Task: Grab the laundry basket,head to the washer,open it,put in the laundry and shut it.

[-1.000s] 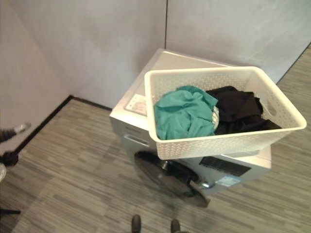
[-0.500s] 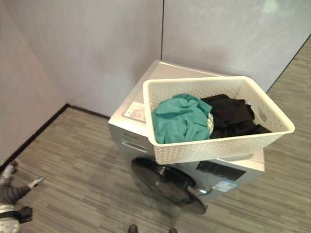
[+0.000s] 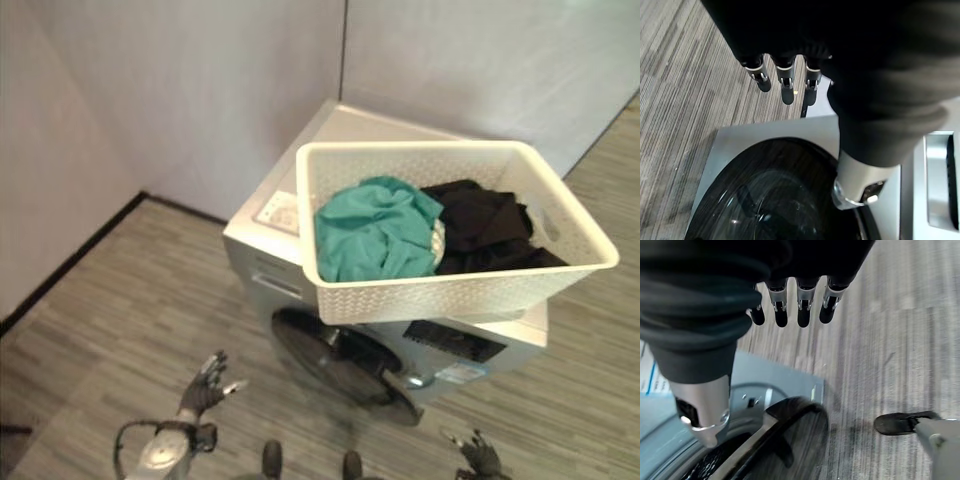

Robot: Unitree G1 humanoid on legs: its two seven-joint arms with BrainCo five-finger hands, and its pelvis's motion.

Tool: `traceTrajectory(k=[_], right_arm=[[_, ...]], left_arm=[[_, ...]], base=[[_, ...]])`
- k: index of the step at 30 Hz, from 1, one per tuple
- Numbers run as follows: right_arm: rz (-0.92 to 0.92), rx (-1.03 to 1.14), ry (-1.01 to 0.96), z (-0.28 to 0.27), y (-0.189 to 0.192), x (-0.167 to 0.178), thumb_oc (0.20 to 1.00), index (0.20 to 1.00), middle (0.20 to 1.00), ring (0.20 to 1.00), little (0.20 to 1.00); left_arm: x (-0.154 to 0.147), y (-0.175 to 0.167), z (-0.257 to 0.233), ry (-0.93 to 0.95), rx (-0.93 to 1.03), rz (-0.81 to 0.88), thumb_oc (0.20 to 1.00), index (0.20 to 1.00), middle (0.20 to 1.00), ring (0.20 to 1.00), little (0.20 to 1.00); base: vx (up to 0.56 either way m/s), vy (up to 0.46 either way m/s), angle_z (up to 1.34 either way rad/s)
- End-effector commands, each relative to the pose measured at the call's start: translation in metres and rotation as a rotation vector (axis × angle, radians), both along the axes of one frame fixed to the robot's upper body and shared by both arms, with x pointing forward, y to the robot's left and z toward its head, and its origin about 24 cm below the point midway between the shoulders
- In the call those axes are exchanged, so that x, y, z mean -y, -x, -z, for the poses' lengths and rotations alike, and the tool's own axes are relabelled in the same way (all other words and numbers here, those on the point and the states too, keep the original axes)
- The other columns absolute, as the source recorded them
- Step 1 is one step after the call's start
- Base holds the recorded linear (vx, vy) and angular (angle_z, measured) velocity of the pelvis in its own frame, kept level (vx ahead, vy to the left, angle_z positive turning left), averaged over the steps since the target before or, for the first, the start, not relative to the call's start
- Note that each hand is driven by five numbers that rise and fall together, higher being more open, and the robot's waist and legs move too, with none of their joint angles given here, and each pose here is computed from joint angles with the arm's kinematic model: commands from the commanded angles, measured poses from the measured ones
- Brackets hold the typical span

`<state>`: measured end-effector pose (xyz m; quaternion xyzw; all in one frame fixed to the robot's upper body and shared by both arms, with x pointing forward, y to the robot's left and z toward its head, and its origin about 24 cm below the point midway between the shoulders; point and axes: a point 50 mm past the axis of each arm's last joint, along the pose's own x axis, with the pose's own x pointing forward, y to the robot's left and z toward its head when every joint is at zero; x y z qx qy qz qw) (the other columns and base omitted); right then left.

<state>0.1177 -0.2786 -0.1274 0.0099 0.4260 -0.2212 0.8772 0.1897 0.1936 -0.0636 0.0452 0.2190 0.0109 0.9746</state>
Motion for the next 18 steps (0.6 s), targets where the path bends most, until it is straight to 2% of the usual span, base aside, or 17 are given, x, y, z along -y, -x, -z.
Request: traceTrajectory(k=[1, 2, 5, 6, 10, 14, 15, 16, 18], right_arm=[[0.055, -0.010, 0.094, -0.008, 0.006, 0.027, 1.000, 1.000, 1.000, 1.000, 1.000], [0.092, -0.044, 0.080, -0.004, 0.020, 0.029, 1.000, 1.000, 1.000, 1.000, 1.000], [0.102, -0.068, 0.074, -0.001, 0.028, 0.029, 1.000, 1.000, 1.000, 1.000, 1.000], [0.119, -0.176, 0.040, 0.011, 0.058, 0.020, 1.000, 1.000, 1.000, 1.000, 1.000], [0.162, -0.213, -0.026, 0.020, 0.073, 0.006, 1.000, 1.000, 1.000, 1.000, 1.000], [0.252, -0.152, -0.028, 0.015, 0.067, 0.014, 1.000, 1.000, 1.000, 1.000, 1.000], [0.268, -0.032, 0.065, -0.004, 0.045, 0.033, 1.000, 1.000, 1.000, 1.000, 1.000], [0.268, -0.034, 0.066, -0.004, 0.046, 0.033, 1.000, 1.000, 1.000, 1.000, 1.000], [0.177, 0.152, 0.207, -0.042, 0.018, 0.044, 1.000, 1.000, 1.000, 1.000, 1.000]], left_arm=[[0.005, -0.029, -0.017, -0.027, 0.108, 0.020, 1.000, 1.000, 1.000, 1.000, 1.000], [0.011, -0.037, -0.021, -0.038, 0.125, 0.046, 1.000, 1.000, 1.000, 1.000, 1.000], [0.013, -0.040, -0.022, -0.036, 0.132, 0.054, 1.000, 1.000, 1.000, 1.000, 1.000], [0.013, -0.040, -0.022, -0.043, 0.134, 0.069, 1.000, 1.000, 1.000, 1.000, 1.000], [0.009, -0.036, -0.022, -0.060, 0.135, 0.064, 1.000, 1.000, 1.000, 1.000, 1.000], [0.008, -0.035, -0.021, -0.072, 0.125, 0.069, 1.000, 1.000, 1.000, 1.000, 1.000], [0.004, -0.033, -0.020, -0.097, 0.112, 0.065, 1.000, 1.000, 1.000, 1.000, 1.000], [0.004, -0.033, -0.020, -0.097, 0.111, 0.065, 1.000, 1.000, 1.000, 1.000, 1.000], [-0.007, -0.023, -0.015, -0.151, 0.091, 0.042, 1.000, 1.000, 1.000, 1.000, 1.000]], base=[[-0.38, -0.024, 0.41], [-0.27, -0.004, 0.37], [-0.21, 0.068, 0.68], [-0.20, 0.121, 0.39], [-0.19, 0.251, 0.12], [-0.22, 0.299, 0.38], [-0.24, 0.297, 0.14], [-0.27, 0.310, -0.03], [-0.24, 0.223, -0.22]])
